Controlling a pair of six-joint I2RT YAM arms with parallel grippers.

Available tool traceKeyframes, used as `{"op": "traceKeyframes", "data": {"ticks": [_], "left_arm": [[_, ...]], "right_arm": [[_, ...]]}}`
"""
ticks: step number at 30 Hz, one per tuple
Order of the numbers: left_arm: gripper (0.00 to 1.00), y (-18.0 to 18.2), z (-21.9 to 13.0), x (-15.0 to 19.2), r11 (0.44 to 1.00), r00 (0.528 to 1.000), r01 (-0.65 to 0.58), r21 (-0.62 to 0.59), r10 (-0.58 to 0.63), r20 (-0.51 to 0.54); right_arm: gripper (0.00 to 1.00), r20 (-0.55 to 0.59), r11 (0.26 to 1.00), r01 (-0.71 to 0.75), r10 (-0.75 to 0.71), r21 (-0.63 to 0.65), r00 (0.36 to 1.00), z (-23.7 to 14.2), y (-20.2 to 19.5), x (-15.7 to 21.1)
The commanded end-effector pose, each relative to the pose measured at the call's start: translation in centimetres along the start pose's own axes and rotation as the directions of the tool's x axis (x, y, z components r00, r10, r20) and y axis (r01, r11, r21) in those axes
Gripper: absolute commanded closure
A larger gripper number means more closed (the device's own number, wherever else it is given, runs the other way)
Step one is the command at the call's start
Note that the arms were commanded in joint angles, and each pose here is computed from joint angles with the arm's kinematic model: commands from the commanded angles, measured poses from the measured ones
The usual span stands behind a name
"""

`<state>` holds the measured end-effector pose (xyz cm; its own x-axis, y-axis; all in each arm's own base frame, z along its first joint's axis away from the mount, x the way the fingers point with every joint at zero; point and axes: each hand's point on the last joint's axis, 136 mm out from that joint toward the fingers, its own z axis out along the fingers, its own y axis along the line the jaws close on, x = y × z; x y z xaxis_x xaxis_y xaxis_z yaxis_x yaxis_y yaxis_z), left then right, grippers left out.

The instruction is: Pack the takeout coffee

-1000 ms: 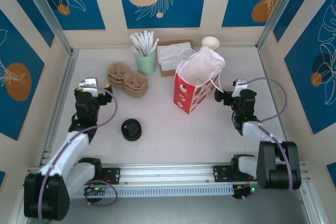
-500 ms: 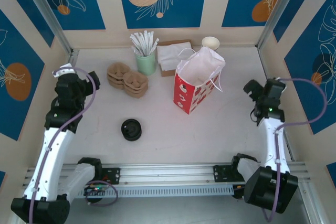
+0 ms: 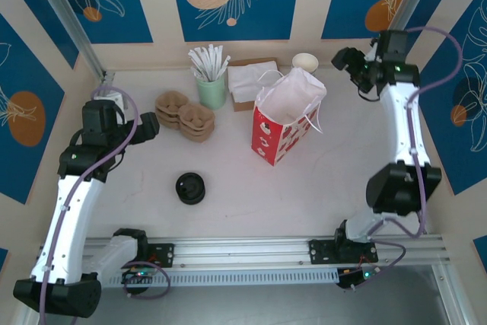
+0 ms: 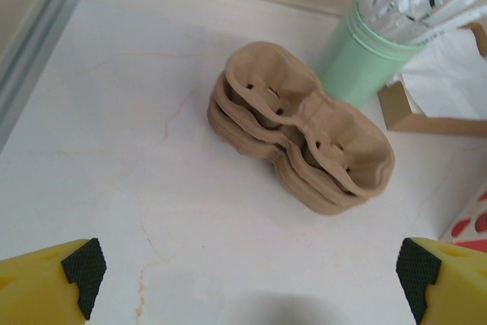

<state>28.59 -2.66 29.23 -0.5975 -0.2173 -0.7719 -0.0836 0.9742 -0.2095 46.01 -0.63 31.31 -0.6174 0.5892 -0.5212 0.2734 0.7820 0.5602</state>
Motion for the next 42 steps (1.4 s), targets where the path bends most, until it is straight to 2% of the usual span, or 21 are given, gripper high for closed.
{"op": "traceKeyframes", "data": {"ticks": [1,8,12,18,24,31,38,42], "left_arm": [[0.01,-0.9,-0.4,1.5,0.997,0.997,-0.044,0.056,0.047,-0.055],[0.01,-0.6,0.2,2.5,0.998,0.995,-0.046,0.051,0.051,-0.089],[0.01,-0.5,0.7,3.0,0.998,0.992,-0.056,0.042,0.06,-0.108],[0.01,-0.3,1.4,3.3,0.998,0.989,-0.056,0.034,0.06,-0.132],[0.01,-0.2,2.1,3.6,0.998,0.988,-0.051,0.027,0.054,-0.144],[0.01,0.1,1.5,3.0,0.998,0.99,-0.07,0.008,0.07,-0.123],[0.01,0.2,1.4,3.1,0.998,0.989,-0.07,0.001,0.069,-0.128],[0.01,0.0,1.1,2.7,0.997,0.991,-0.071,0.008,0.071,-0.112]], "right_arm": [[0.26,-0.119,1.0,-0.001,0.004,0.026,0.993,1.4,0.6,1.4],[0.45,-0.175,0.998,0.034,-0.025,0.05,0.984,6.6,1.0,0.6],[0.47,-0.2,0.996,0.057,-0.042,0.07,0.979,8.9,0.9,0.6],[0.57,-0.218,0.996,0.079,-0.067,0.045,0.974,11.2,1.7,0.9],[0.65,-0.222,0.996,0.085,-0.076,0.03,0.972,12.7,2.3,0.9],[0.67,-0.217,0.995,0.089,-0.079,0.034,0.973,13.8,2.2,0.9],[0.73,-0.21,0.994,0.099,-0.087,0.05,0.974,14.3,2.0,0.9],[0.85,-0.193,0.99,0.121,-0.106,0.069,0.976,14.1,2.1,0.5]]}}
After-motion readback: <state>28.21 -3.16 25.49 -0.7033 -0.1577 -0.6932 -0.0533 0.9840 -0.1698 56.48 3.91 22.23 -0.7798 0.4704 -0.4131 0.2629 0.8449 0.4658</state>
